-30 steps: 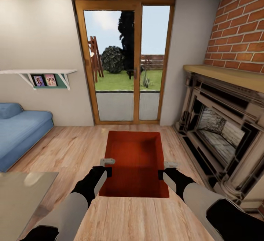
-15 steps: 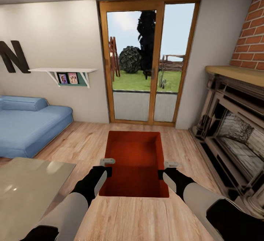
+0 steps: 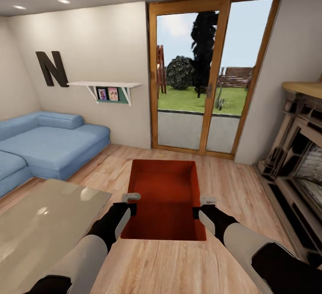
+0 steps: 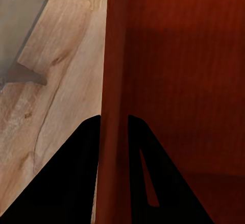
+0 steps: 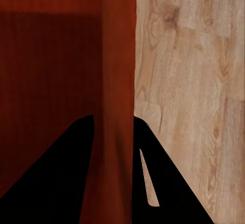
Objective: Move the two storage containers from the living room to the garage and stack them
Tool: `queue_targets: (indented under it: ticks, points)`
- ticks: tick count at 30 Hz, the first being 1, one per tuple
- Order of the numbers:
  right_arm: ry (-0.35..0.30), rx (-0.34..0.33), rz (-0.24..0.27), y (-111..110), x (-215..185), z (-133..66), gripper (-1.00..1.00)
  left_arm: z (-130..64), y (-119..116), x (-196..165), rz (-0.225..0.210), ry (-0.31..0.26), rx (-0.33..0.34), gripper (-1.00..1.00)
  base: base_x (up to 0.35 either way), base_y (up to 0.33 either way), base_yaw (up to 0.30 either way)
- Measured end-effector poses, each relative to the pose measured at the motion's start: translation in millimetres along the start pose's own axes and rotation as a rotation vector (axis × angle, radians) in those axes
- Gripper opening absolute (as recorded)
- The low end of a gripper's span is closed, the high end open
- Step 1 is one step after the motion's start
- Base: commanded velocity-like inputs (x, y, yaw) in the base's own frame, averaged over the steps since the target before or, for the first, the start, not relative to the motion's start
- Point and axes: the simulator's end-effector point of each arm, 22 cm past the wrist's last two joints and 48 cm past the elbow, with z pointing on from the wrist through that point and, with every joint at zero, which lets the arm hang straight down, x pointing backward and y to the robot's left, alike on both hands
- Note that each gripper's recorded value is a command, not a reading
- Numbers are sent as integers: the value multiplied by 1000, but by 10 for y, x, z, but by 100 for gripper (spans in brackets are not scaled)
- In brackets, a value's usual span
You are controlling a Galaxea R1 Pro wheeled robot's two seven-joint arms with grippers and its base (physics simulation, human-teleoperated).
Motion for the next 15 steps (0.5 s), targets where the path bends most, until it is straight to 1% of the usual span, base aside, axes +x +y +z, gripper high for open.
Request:
queue_targets:
  ticks: [15]
  points:
    - [1,0,1,0,5,0,-100,-2,0,0,1,1,0,-100,0,0,300]
